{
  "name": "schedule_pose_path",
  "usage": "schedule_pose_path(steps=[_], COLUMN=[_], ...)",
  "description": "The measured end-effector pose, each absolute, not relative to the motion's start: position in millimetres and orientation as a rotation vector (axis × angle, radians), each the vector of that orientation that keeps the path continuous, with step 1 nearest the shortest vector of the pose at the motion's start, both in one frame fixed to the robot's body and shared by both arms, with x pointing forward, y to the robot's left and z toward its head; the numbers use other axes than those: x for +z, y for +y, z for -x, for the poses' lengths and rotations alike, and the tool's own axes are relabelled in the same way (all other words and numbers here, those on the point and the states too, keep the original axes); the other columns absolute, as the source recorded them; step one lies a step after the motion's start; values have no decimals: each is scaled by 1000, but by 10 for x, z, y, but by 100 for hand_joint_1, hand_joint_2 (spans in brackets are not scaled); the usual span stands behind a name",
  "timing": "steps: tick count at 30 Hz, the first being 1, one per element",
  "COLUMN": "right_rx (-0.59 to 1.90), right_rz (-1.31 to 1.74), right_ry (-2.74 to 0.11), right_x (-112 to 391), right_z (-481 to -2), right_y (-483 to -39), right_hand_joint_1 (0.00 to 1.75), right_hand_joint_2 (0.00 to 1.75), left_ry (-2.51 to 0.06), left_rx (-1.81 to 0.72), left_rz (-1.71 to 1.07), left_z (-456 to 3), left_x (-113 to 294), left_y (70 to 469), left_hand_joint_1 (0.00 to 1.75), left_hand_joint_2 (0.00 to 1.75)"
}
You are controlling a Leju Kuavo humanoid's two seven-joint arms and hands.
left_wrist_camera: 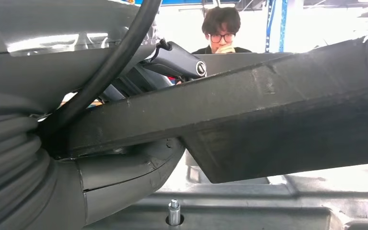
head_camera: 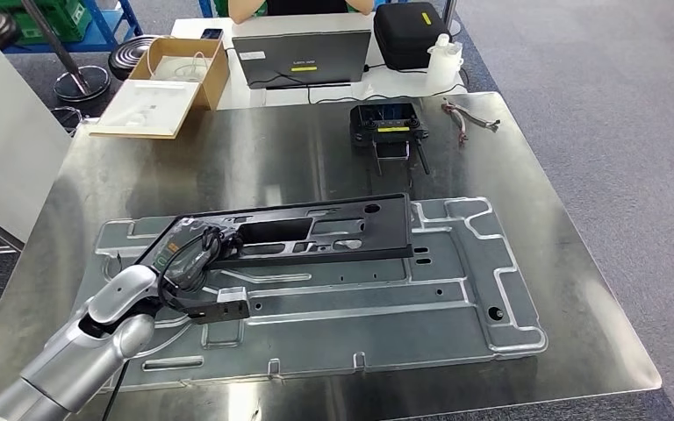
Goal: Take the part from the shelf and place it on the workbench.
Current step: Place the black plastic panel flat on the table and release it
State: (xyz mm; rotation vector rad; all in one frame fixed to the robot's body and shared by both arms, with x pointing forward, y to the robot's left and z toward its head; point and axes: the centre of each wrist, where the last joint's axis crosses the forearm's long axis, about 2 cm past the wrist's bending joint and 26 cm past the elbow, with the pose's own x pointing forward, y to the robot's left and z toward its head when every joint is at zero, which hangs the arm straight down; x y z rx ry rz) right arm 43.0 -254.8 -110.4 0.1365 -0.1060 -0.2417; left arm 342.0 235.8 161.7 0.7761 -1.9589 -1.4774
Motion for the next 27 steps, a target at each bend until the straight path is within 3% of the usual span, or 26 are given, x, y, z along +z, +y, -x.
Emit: schedule_pose_path(steps=[1, 17, 21, 27], right_rx=[-241, -243, -243, -243], right_rz=[-136, -128, -128, -133], right_ry=[-105, -96, -96, -97], right_x=[-1105, -1105, -1105, -1105], right_z=[-430, -428, -428, -428], right_y=[-2549, -2557, -2557, -2556], right_hand_joint_1=[0, 0, 0, 0], right_hand_joint_2=[0, 0, 0, 0], left_ry=[-1962, -1974, -1972, -1979], left_rx=[-1476, -1477, -1477, -1466], left_rz=[-778, -764, -761, -756], left_z=[-3418, -3357, -3358, -3358], left_x=[1609, 1533, 1533, 1535], left_y=[2353, 2264, 2264, 2263], left_hand_joint_1=[0, 0, 0, 0], left_hand_joint_2=[175, 175, 0, 0])
